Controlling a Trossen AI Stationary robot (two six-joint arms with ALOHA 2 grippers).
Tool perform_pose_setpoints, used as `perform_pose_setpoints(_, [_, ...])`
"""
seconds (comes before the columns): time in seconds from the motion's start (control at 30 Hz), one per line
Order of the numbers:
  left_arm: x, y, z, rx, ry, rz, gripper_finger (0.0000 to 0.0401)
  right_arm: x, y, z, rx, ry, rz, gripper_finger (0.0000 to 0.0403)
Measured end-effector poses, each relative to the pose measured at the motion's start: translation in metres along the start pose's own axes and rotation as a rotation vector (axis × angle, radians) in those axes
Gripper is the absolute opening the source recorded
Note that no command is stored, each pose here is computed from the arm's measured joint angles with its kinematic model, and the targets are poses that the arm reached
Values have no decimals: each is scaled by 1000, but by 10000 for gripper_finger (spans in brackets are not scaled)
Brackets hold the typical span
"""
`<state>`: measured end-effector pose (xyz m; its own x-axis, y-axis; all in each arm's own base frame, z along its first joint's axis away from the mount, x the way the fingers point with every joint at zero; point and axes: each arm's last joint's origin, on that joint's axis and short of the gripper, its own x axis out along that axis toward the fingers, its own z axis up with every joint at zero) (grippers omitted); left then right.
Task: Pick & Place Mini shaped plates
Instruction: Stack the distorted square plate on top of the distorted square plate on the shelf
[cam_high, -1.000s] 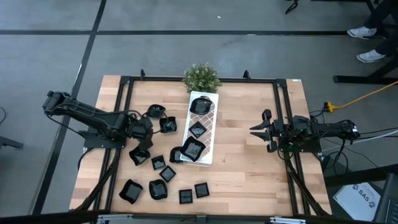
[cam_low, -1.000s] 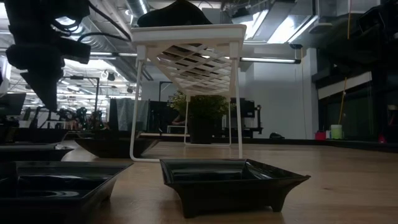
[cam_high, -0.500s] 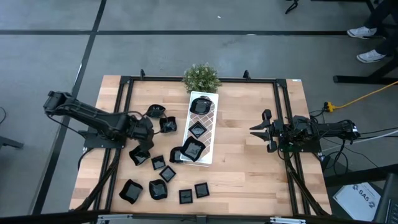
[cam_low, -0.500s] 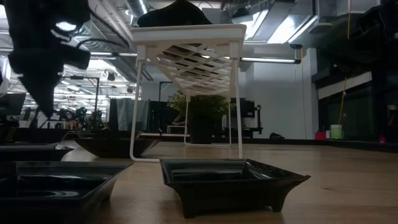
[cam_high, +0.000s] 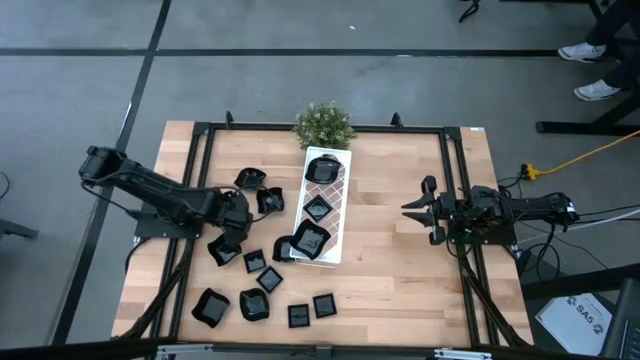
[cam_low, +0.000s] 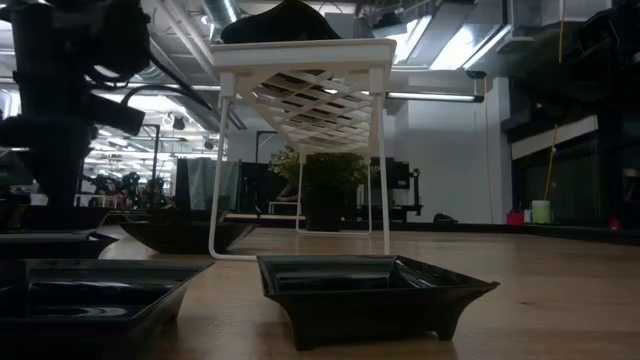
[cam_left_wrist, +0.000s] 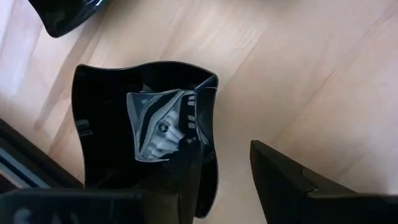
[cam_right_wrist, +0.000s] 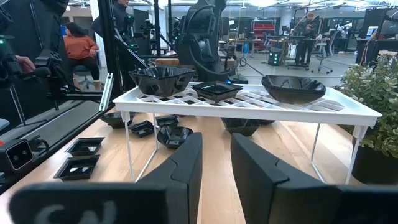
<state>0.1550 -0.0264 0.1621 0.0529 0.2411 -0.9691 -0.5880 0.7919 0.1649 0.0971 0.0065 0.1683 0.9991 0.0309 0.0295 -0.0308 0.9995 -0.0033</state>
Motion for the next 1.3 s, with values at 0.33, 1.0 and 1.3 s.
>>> perform_pose_setpoints(0.33, [5,-1,1,23,-4,55,88,0,0,0,0,0,0,85])
perform_pose_setpoints(1.0, [-3,-2,6,36,-42,69,2,0,0,0,0,0,0,85])
perform_pose_setpoints(1.3, [-35,-2,20,35,-111,120,1,0,0,0,0,0,0,85])
